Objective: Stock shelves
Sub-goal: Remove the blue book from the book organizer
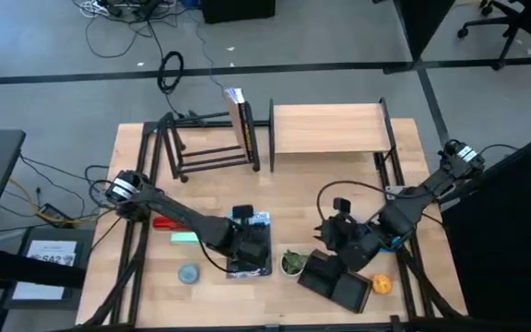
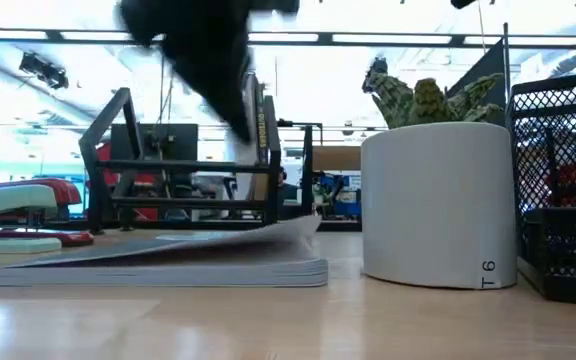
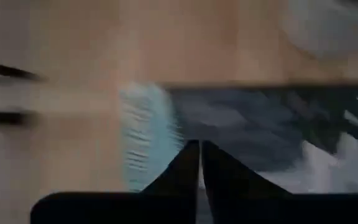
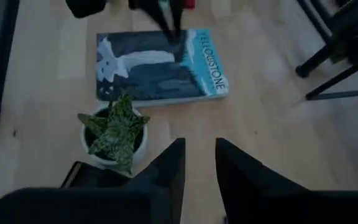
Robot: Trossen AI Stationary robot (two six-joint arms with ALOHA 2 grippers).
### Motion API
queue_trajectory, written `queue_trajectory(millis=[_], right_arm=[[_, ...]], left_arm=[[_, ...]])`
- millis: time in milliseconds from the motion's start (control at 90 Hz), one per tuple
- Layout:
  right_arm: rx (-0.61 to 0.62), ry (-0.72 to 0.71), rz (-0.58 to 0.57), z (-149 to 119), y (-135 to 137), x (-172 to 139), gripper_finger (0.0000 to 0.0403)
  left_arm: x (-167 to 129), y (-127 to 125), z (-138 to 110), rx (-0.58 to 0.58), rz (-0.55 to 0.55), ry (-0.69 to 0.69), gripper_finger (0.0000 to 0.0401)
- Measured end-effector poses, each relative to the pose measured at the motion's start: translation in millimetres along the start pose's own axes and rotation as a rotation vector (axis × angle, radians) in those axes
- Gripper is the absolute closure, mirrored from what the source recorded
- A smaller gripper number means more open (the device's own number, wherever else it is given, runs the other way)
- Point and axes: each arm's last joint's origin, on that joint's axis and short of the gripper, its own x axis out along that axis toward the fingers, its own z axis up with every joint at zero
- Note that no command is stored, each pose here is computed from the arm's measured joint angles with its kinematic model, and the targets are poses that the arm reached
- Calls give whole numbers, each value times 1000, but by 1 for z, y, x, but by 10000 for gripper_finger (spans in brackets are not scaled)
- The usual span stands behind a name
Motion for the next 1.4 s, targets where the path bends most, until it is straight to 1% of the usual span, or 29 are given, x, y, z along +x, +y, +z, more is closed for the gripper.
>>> queue_trajectory(millis=[56,100,122,189,278,378,456,533,633,722,811,956,1089,1222,1400], right_arm=[[6,0,-7,1,-2,1,343],[10,0,-10,2,-2,2,343],[10,0,-11,2,-3,2,343],[12,-1,-14,2,-3,2,344],[12,-2,-13,2,-3,2,343],[12,-3,-10,2,-2,2,342],[15,-5,-5,1,-1,1,343],[20,-5,-5,1,-1,1,343],[21,-8,-7,1,-1,1,342],[25,-9,-7,1,-1,1,341],[27,-9,-8,1,0,1,341],[34,-14,-5,2,0,1,341],[36,-18,1,2,1,0,341],[35,-19,3,2,2,0,341],[38,-23,5,2,2,0,341]], left_arm=[[-10,18,12,-35,147,-44,400],[-17,37,23,-126,240,-80,397],[-20,48,27,-182,261,-89,395],[-26,84,33,-317,295,-87,383],[-31,129,31,-437,340,-77,352],[-34,175,24,-546,365,-44,300],[-34,203,19,-632,366,-39,253],[-31,224,17,-701,393,-50,208],[-23,241,15,-779,417,-55,162],[-15,253,13,-841,446,-43,133],[-6,262,11,-899,472,-38,119],[6,275,7,-935,489,-6,123],[19,286,4,-946,483,24,153],[24,290,4,-928,472,36,203],[25,291,3,-893,479,45,295]])
